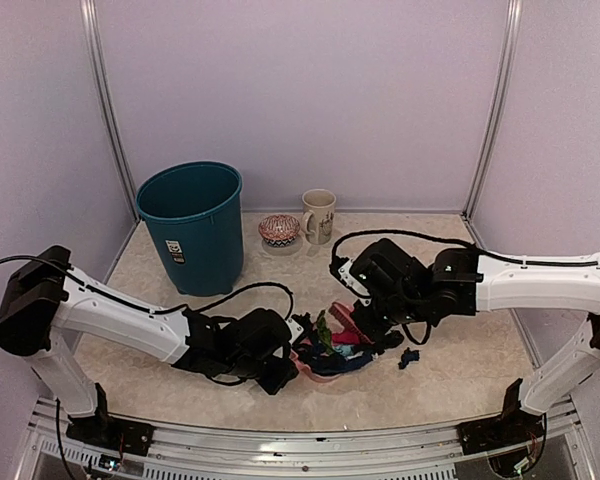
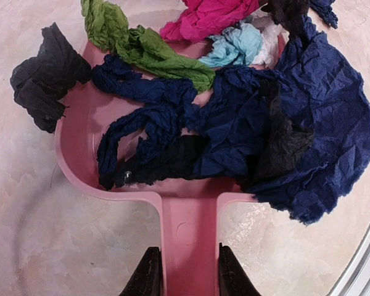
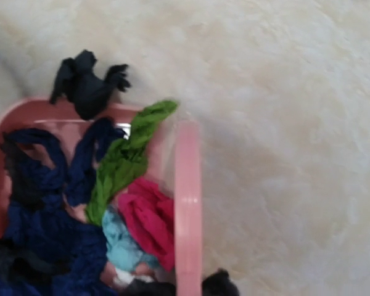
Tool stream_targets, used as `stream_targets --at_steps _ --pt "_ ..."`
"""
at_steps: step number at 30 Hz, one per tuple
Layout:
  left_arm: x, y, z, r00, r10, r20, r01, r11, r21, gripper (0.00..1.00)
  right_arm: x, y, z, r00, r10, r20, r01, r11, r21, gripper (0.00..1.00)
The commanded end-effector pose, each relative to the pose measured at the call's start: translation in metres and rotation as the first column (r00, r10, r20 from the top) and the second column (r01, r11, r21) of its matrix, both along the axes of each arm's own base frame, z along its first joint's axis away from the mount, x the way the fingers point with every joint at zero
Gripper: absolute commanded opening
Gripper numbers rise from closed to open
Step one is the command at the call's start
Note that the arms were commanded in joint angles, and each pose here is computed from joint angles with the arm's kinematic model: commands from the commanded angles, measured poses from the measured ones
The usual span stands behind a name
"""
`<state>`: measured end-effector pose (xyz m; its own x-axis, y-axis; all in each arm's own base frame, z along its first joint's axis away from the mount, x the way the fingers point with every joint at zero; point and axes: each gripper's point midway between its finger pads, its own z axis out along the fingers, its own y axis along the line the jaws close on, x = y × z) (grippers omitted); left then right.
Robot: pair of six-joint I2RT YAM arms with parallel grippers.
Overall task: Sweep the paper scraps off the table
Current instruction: Sweep the paper scraps into the dustpan.
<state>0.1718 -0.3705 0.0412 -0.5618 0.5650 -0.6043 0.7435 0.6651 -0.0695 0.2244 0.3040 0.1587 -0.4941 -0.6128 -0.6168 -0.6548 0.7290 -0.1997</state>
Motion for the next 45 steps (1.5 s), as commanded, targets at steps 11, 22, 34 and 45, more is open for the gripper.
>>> stream_targets --at_steps 11,22,34,45 --pt "0.017 0.004 0.007 0.986 0.105 0.133 -0.096 0.993 -0.073 0.00 0.009 -0.039 0.048 0.979 -0.134 0.157 0.132 0.991 0.021 0.00" --pt "0.026 0.006 0.032 0.970 0.152 0.188 -0.130 0.984 -0.125 0.00 0.018 -0.081 0.069 0.936 -0.256 0.241 0.246 0.967 0.072 0.00" --pt "0.037 0.009 0.078 0.948 0.178 0.263 -0.146 0.980 -0.136 0.00 0.028 -0.121 0.069 0.899 -0.368 0.238 0.319 0.922 0.220 0.00" --pt "0.046 0.010 0.127 0.941 0.179 0.287 -0.143 0.980 -0.141 0.00 0.030 -0.128 0.052 0.898 -0.383 0.216 0.331 0.912 0.242 0.00"
